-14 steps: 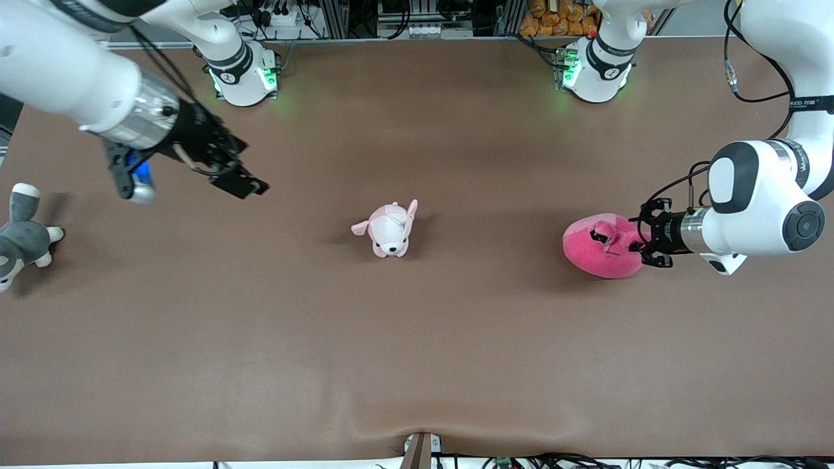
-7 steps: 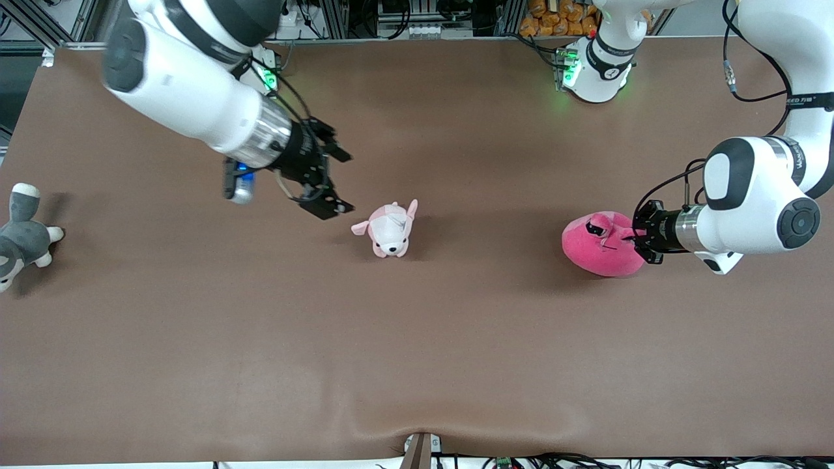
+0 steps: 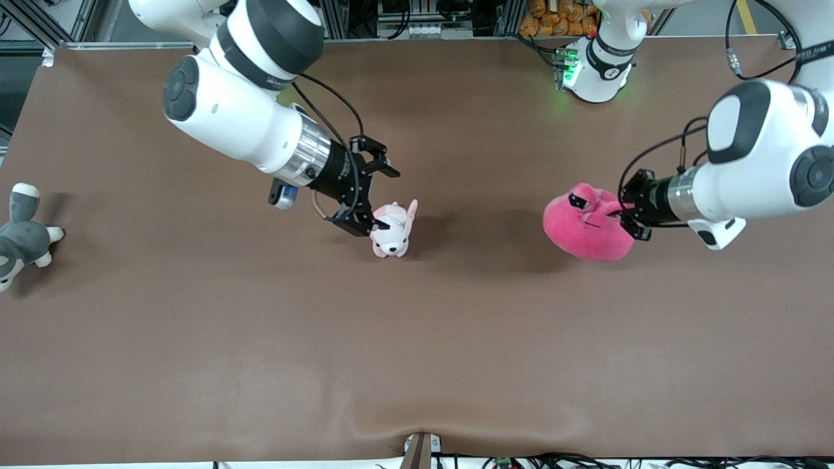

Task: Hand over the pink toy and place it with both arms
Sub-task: 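Lift the pink plush toward the right gripper while the right gripper approaches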

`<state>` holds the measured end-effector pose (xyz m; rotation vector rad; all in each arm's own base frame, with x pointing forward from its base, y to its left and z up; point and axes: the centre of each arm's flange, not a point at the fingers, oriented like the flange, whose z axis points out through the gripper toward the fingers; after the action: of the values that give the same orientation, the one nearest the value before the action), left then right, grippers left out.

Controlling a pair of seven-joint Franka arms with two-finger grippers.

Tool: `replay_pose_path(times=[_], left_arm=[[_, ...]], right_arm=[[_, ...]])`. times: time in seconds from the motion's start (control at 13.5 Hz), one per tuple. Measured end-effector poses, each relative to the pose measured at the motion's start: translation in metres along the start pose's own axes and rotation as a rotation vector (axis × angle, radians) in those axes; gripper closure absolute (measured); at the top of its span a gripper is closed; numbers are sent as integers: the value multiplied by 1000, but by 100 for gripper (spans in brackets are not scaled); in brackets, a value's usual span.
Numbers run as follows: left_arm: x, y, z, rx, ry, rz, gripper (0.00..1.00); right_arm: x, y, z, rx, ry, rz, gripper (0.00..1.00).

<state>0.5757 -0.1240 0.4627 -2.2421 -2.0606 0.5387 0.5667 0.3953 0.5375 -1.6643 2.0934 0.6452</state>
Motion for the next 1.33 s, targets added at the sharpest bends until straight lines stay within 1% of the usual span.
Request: replay_pose_path(times=[0.15, 0.37, 0.81, 0.96, 1.03, 1.11, 1.26, 1.33], left_arm=[[-31, -7, -21, -10, 0, -10, 89], [-81, -17, -34, -31, -8, -39, 89], [-192, -57, -36, -38, -40, -64, 89], [-226, -68, -34, -55, -54, -81, 89], [-245, -74, -33, -65, -66, -95, 89], [-265, -80, -31, -76, -79, -107, 89], [-299, -93, -25, -88, -100, -113, 89], [-310, -98, -21, -86, -102, -111, 89]], right_arm=[[-7, 9, 13, -12, 6, 0, 0], [-13, 19, 29, -29, 17, 19, 0], [-15, 20, 32, -30, 19, 78, 0], [-16, 21, 32, -34, 22, 101, 0], [-17, 23, 31, -46, 30, 113, 0], [-19, 27, 29, -75, 48, 122, 0], [-30, 46, 22, -148, 94, 121, 0], [-36, 56, 21, -179, 115, 112, 0]])
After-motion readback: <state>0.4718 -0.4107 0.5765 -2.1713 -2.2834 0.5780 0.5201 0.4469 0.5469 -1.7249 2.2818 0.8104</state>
